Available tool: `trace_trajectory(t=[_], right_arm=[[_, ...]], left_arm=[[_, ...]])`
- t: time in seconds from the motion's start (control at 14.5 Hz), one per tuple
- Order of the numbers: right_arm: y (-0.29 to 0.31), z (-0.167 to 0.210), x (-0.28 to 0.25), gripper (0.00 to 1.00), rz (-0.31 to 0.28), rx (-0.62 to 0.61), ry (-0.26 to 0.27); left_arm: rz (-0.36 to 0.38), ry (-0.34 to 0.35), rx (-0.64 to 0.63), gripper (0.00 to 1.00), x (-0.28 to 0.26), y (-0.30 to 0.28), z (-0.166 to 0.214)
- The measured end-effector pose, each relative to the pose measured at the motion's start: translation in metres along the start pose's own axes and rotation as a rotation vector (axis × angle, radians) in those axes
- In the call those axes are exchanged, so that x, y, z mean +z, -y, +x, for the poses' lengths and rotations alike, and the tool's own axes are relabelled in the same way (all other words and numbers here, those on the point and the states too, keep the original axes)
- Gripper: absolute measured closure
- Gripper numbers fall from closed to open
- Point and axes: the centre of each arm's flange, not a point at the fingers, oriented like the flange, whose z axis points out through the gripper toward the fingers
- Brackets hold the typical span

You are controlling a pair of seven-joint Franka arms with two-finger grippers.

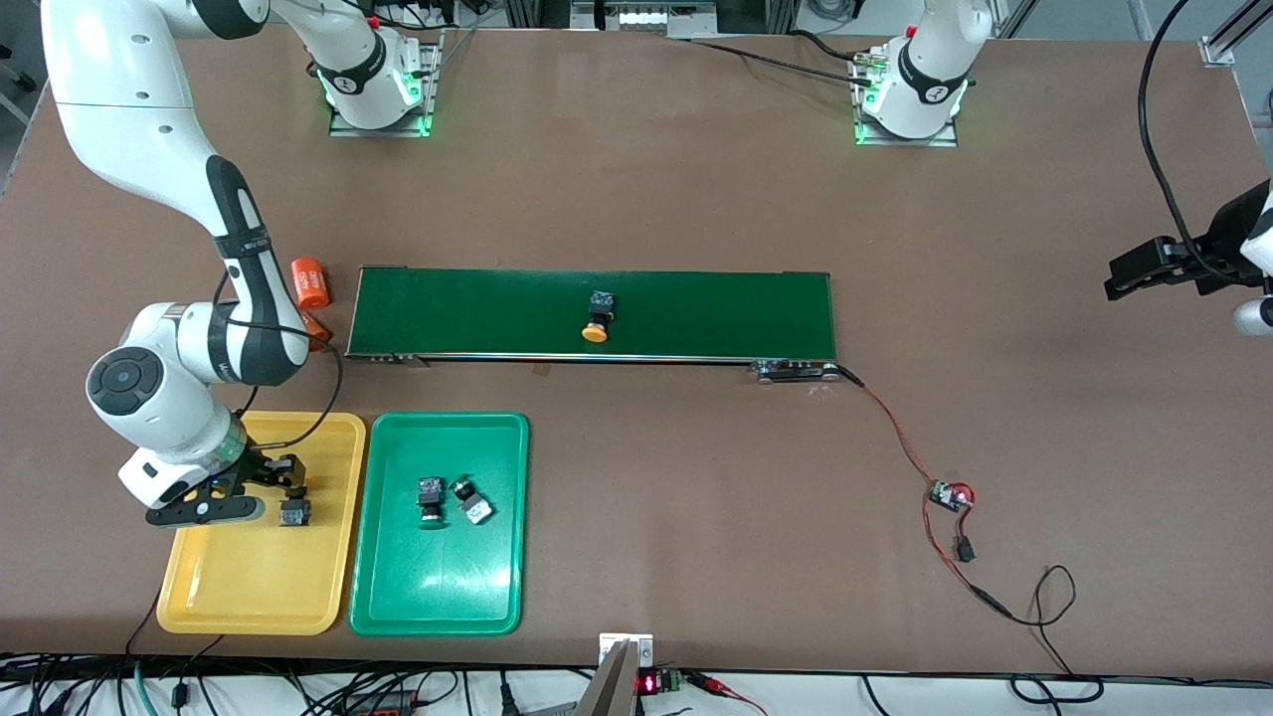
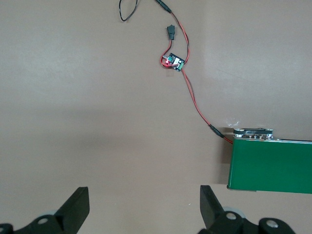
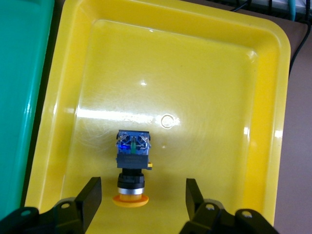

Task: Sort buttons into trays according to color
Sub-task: 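Move the right gripper back to the belt toward the second orange button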

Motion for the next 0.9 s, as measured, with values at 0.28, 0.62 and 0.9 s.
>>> trace_trajectory(t=[0.28,0.62,0.9], right_arm=[[0.027,-0.001,-0.026,0.00,0.075,0.055,0.075],[0.107,-0.046,-0.109,0.00,0.201,0.191,0.180],[0.168,-0.100,-0.143,0.00,0.207,0.279,0.240]], left_arm=[[0.000,0.000,0.000,0.00,0.000,0.000,0.000],[0.000,0.000,0.000,0.00,0.000,0.000,0.000],[0.000,0.000,-0.001,0.00,0.000,0.000,0.000]])
